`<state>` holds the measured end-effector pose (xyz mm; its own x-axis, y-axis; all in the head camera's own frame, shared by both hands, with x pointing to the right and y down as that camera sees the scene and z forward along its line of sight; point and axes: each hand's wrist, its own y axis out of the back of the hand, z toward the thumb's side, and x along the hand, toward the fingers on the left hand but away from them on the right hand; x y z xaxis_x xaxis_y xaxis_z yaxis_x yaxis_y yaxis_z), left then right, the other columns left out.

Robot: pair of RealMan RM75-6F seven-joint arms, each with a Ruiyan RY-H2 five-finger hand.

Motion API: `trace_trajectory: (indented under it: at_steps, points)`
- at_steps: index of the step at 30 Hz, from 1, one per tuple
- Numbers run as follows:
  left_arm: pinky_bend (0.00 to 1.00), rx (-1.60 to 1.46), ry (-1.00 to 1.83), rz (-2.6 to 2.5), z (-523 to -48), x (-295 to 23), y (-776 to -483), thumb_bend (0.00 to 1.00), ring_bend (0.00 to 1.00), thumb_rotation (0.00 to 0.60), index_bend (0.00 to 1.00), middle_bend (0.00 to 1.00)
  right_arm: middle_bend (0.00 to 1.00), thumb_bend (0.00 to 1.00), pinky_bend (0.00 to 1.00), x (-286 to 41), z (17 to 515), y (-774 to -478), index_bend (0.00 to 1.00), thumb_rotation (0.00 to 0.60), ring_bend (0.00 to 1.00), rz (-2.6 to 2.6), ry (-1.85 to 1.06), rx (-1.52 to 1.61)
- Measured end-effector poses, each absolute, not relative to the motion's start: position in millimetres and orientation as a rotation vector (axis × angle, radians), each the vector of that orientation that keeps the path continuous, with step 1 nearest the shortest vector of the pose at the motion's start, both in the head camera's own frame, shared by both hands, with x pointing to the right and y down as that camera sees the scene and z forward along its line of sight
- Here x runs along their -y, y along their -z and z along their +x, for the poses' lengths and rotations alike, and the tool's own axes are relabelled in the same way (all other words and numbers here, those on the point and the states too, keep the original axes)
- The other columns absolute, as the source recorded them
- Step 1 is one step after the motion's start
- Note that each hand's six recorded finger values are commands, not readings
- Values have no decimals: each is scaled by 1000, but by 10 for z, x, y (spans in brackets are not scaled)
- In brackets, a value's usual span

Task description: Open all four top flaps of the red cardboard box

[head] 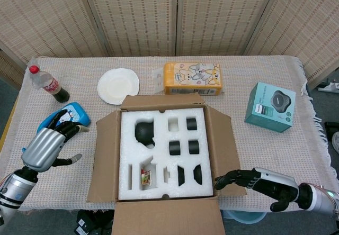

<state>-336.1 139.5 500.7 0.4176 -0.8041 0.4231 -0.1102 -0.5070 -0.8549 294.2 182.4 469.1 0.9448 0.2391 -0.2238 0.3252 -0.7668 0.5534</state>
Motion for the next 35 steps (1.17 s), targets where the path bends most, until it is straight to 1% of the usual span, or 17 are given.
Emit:
trace_trajectory:
  at_steps: [4,7,9,12,15,20,21,24,27,33,35]
  points:
    - [0,-818,1167,-1882,-3466,-1343,-5071,236,301,600,302,321,172,40,0,-1769,3021,-4796,176,345,146,2627,317,-504]
    - [0,-874,1229,-1855,-3644,-1276,-5165,237,300,600,288,316,162,44,0,-1713,3084,-4874,176,412,134,2769,442,-609]
    - [0,-902,1265,-1831,-3758,-1251,-5219,239,300,600,275,313,161,50,0,-1663,3136,-4921,176,480,126,2875,540,-700]
    - [0,-945,1319,-1789,-3930,-1253,-5286,240,300,600,252,305,158,52,0,-1590,3229,-4980,176,562,120,3020,711,-843]
    - [0,-982,1367,-1748,-4082,-1286,-5325,242,299,600,224,295,145,52,0,-1536,3337,-5030,162,596,112,3127,904,-979]
    - [0,-1044,1438,-1667,-4325,-1399,-5359,254,298,600,198,283,120,52,0,-1479,3620,-5140,114,600,96,3214,1384,-1234]
    - [0,-1055,1448,-1653,-4361,-1424,-5358,258,298,600,194,282,116,52,0,-1477,3705,-5172,103,600,94,3202,1518,-1292]
    - [0,-1091,1471,-1600,-4471,-1518,-5343,264,296,600,191,281,111,52,0,-1526,3971,-5267,92,600,94,3075,1855,-1440]
    - [0,-1123,1483,-1553,-4557,-1634,-5315,265,295,600,191,280,107,52,0,-1617,4227,-5331,91,600,93,2905,2083,-1538]
    - [0,-1149,1486,-1508,-4644,-1942,-5304,265,294,600,193,280,106,52,0,-1844,4519,-5390,91,600,92,2714,2173,-1660]
    - [0,-1150,1501,-1506,-4666,-2050,-5314,265,294,600,198,280,107,52,0,-1873,4559,-5399,91,600,92,2690,2169,-1673]
